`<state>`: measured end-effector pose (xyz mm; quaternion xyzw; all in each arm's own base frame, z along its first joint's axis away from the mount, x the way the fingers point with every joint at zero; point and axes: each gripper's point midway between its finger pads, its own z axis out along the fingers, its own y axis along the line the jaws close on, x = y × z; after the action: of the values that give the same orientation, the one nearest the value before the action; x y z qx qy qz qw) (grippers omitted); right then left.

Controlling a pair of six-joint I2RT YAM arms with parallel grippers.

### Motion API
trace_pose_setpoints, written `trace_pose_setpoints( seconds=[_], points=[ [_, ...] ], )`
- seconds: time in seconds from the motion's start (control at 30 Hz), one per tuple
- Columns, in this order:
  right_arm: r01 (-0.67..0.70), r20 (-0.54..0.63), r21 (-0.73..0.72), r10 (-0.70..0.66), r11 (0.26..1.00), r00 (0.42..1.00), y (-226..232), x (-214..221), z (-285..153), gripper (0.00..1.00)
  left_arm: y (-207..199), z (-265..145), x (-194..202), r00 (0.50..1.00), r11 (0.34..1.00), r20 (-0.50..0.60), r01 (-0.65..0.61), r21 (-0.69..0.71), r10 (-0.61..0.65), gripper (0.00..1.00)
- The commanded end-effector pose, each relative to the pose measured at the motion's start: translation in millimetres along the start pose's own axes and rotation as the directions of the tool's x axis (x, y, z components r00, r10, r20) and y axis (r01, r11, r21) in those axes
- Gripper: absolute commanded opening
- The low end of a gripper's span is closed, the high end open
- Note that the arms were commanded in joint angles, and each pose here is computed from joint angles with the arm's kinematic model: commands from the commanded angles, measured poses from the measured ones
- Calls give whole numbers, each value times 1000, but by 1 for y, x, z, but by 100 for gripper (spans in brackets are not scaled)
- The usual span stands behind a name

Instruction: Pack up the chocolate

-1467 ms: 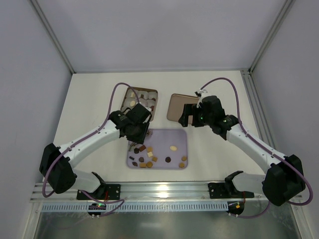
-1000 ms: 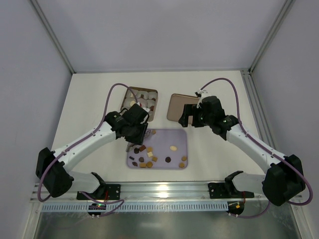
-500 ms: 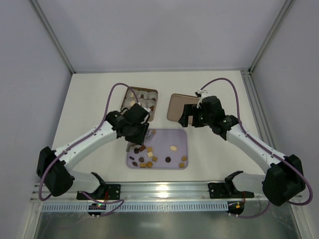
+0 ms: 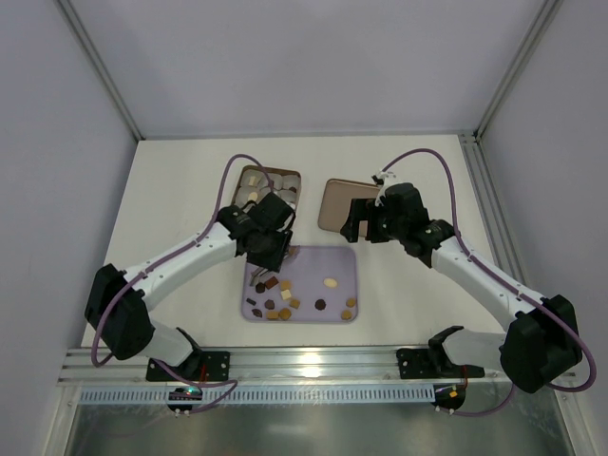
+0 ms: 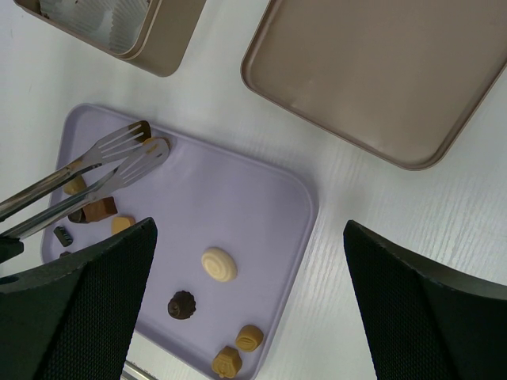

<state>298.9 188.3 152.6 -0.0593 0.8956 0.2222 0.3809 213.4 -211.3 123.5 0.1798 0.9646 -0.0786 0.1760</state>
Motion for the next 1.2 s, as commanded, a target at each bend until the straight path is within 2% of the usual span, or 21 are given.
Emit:
trace_pose_setpoints(
  seconds=[0.0, 0.37, 0.67, 1.17],
  points=[
    [13, 66, -15, -12, 1000, 998, 6, -16, -7, 100, -6, -8, -24, 997, 1000, 79, -22, 16, 21, 39],
    [10, 62, -17, -9, 1000, 998, 5, -13, -6, 100, -6, -3, -25, 997, 999, 76, -34, 15, 33, 37],
    [9, 55, -14, -8, 1000, 998, 4, -11, -5, 100, -5, -5, -18, 998, 999, 52, -48, 18, 47, 31],
    [8, 57, -17, -7, 1000, 998, 4, -11, -6, 100, -3, -24, 1, 999, 998, 33, -45, 46, 44, 31]
  ],
)
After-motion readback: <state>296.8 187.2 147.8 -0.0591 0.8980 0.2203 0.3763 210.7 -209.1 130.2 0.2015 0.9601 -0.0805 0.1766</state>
